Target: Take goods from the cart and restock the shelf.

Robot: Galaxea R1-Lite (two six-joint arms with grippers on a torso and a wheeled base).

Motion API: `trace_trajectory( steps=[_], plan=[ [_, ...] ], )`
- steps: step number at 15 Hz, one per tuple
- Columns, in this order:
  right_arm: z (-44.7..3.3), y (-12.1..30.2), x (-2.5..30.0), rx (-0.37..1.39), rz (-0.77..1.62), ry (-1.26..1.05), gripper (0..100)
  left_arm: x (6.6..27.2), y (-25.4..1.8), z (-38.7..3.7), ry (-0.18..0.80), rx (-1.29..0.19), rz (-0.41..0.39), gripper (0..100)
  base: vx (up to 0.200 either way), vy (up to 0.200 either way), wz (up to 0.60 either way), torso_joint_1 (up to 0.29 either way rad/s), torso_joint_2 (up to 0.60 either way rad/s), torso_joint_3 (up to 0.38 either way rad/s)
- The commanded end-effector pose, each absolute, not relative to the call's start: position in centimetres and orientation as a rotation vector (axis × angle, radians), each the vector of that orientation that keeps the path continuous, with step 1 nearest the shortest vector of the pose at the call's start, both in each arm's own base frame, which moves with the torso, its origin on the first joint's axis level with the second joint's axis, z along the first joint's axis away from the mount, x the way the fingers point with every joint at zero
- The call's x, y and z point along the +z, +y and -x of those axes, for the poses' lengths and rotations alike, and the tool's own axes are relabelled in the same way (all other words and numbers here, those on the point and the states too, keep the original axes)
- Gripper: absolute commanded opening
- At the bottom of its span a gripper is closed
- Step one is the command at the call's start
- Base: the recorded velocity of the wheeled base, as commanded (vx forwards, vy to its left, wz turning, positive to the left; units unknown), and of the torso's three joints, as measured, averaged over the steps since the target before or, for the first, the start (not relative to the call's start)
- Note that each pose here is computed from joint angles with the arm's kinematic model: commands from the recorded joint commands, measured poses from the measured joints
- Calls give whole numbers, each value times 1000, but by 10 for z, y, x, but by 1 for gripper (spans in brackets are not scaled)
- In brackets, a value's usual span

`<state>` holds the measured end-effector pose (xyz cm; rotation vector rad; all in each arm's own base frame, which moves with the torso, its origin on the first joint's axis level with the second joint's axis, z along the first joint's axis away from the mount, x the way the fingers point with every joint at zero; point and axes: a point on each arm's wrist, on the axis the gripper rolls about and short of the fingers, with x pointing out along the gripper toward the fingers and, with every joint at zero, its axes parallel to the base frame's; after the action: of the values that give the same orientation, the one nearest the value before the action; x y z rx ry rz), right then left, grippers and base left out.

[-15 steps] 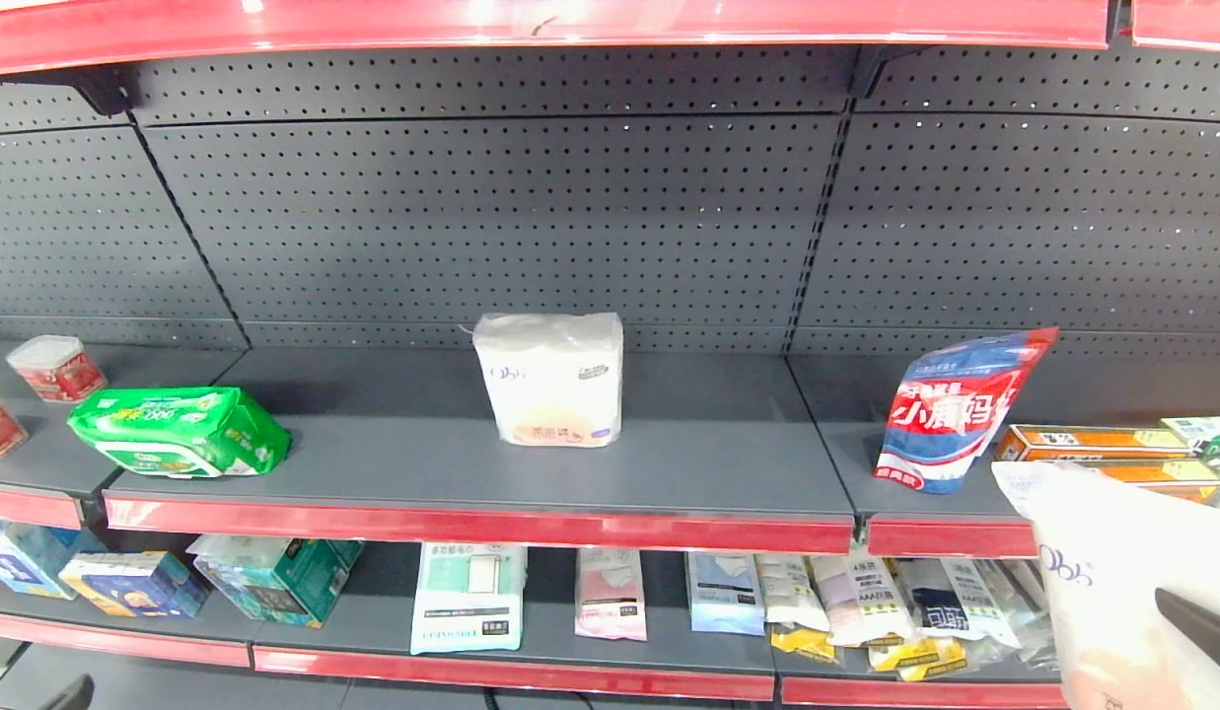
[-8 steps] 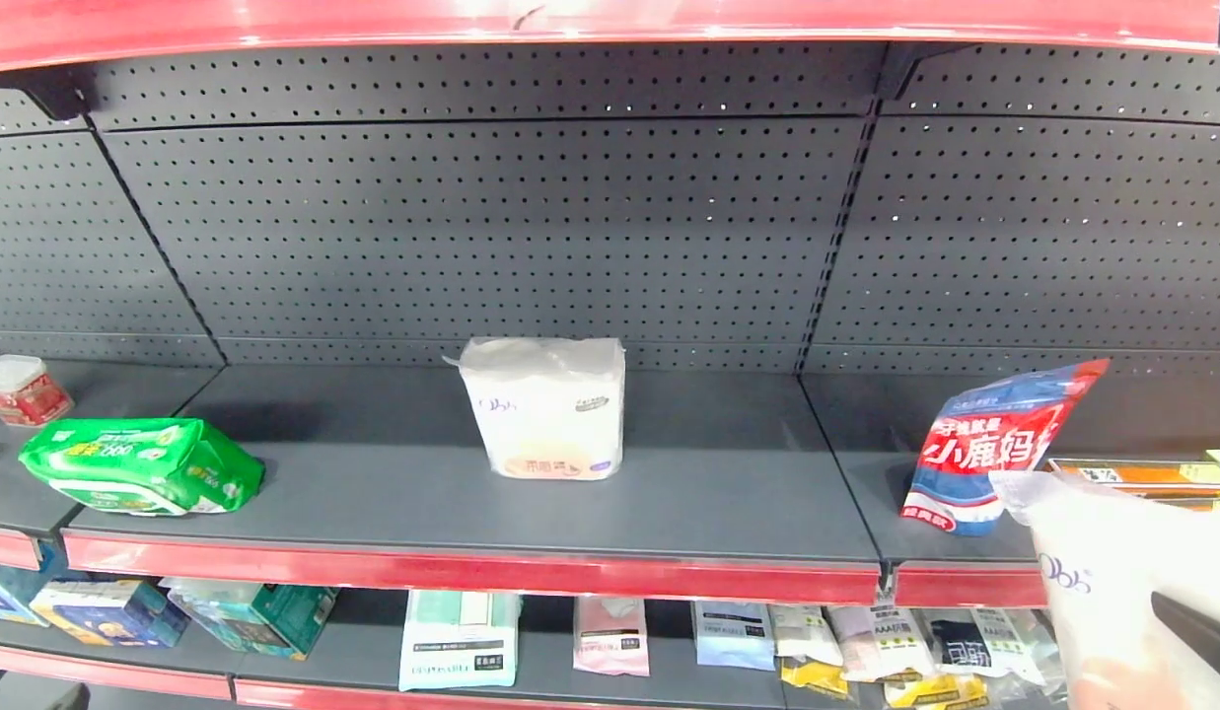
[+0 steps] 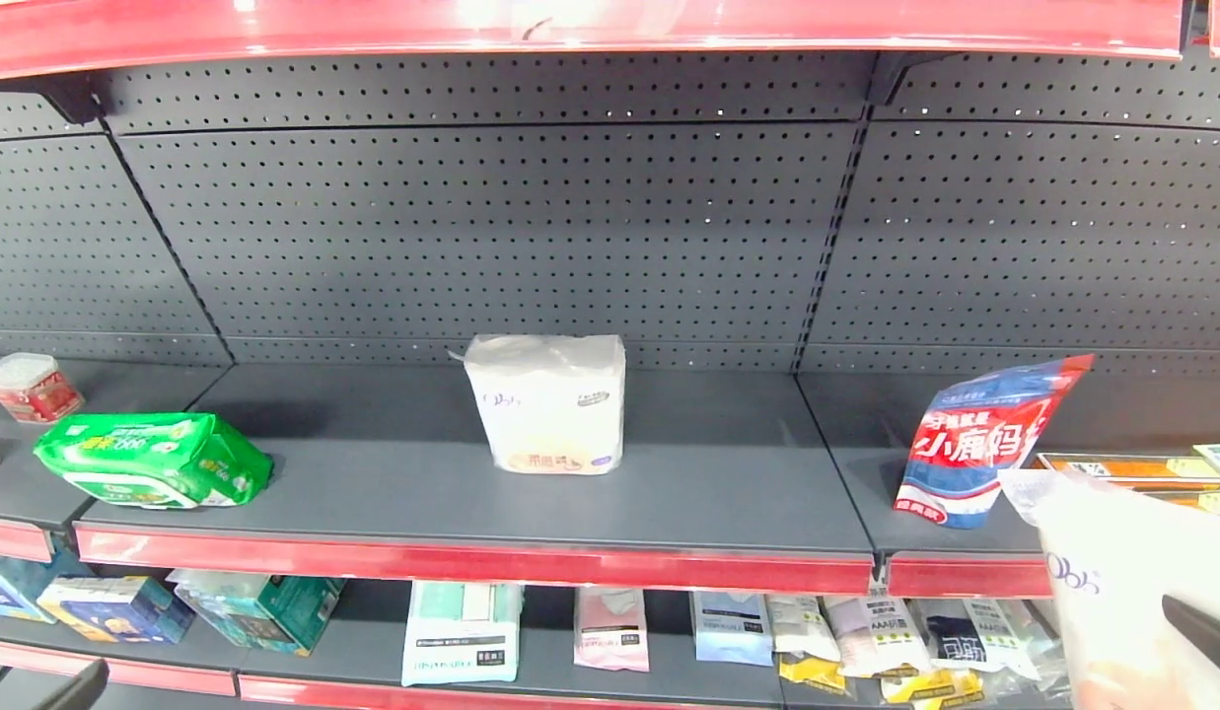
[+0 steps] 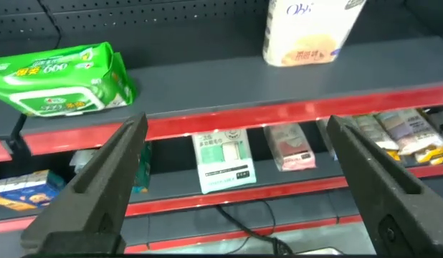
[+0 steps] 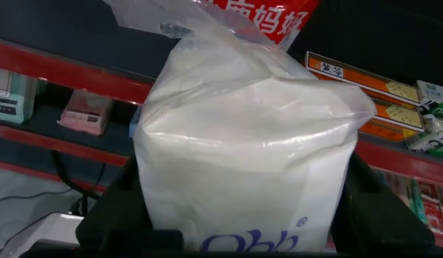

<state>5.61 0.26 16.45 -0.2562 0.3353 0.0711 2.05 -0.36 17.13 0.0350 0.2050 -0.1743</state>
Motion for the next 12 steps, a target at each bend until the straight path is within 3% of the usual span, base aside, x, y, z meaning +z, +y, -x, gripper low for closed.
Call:
trace_trajectory(
  steps=[1,4,7,10,12],
  plan=[
    [-50,2,163,67,257,323,0,177,-9,-60,282,-192,3,100,0,0,0,0,0,0],
    [-48,2,163,47,261,335,0,174,-17,-93,350,-347,23,100,0,0,0,0,0,0],
    [-48,2,164,46,261,335,0,168,-14,-134,396,-384,57,100,0,0,0,0,0,0],
    [-50,1,165,20,272,341,0,169,0,-191,351,-432,18,100,0,0,0,0,0,0],
    [-48,1,163,10,277,339,0,163,0,-208,365,-557,12,100,0,0,0,0,0,0]
  ],
)
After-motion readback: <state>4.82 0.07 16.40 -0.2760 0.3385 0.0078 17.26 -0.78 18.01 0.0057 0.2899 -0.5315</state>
